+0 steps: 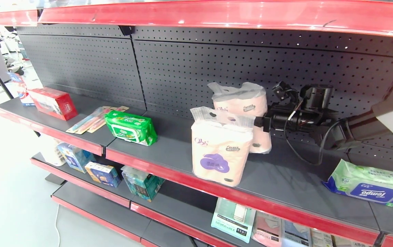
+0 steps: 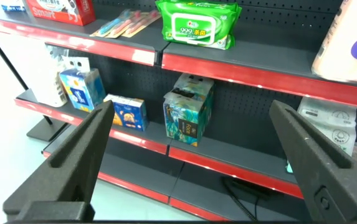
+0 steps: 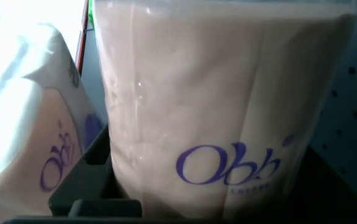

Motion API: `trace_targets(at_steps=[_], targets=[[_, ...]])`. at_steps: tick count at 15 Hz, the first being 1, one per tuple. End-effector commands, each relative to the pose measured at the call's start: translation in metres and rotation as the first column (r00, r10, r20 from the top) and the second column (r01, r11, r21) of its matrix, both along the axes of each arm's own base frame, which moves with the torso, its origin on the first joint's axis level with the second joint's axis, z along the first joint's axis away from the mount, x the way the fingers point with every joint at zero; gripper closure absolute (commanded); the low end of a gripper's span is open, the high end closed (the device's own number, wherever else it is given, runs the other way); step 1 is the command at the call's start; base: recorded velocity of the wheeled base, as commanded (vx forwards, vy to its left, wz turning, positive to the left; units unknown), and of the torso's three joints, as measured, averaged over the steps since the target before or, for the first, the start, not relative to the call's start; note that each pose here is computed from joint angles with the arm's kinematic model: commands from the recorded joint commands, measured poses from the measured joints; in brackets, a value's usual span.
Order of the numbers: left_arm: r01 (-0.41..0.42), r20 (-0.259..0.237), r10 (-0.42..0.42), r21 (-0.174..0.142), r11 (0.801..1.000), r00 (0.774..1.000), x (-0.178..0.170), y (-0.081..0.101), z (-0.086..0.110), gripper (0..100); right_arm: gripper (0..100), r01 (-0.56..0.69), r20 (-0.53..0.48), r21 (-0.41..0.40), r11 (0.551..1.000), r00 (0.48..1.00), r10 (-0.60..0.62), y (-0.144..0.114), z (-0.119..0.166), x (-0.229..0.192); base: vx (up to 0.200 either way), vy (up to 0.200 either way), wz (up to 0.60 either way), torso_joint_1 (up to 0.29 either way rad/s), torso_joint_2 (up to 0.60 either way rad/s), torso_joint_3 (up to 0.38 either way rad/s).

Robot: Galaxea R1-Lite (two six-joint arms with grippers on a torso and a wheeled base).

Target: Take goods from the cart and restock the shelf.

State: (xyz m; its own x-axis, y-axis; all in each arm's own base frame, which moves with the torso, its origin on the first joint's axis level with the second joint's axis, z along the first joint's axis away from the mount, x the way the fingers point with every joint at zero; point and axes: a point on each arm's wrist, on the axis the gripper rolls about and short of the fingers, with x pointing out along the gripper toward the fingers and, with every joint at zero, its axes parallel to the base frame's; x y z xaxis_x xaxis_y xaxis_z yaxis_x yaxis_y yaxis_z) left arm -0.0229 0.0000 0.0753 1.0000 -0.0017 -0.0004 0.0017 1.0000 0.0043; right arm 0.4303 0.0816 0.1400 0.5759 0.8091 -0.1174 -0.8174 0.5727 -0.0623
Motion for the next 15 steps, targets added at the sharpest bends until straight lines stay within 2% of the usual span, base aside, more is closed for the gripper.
trace_targets(at_steps=[1,8,12,15], targets=[[0.0,-0.001,0.0,0.0,1.0,1.0,0.0,0.0,0.0,0,100,-0.012,0.0,0.001,1.0,1.0,0.012,0.006,-0.005,0.006,0.0,0.0,0.0,0.0,0.0,0.0],[0.0,-0.001,0.0,0.0,1.0,1.0,0.0,0.0,0.0,0,100,-0.017,0.013,0.002,1.0,1.0,0.017,0.013,-0.03,0.027,0.0,0.0,0.0,0.0,0.0,0.0],[0.0,-0.001,0.0,0.0,1.0,1.0,0.0,0.0,0.0,0,100,-0.015,0.01,0.011,1.0,1.0,0.015,0.014,-0.034,0.034,0.0,0.0,0.0,0.0,0.0,0.0],[0.0,-0.001,0.0,0.0,1.0,1.0,0.0,0.0,0.0,0,100,0.005,0.0,-0.002,1.0,1.0,-0.005,0.007,-0.042,0.036,0.0,0.0,0.0,0.0,0.0,0.0]])
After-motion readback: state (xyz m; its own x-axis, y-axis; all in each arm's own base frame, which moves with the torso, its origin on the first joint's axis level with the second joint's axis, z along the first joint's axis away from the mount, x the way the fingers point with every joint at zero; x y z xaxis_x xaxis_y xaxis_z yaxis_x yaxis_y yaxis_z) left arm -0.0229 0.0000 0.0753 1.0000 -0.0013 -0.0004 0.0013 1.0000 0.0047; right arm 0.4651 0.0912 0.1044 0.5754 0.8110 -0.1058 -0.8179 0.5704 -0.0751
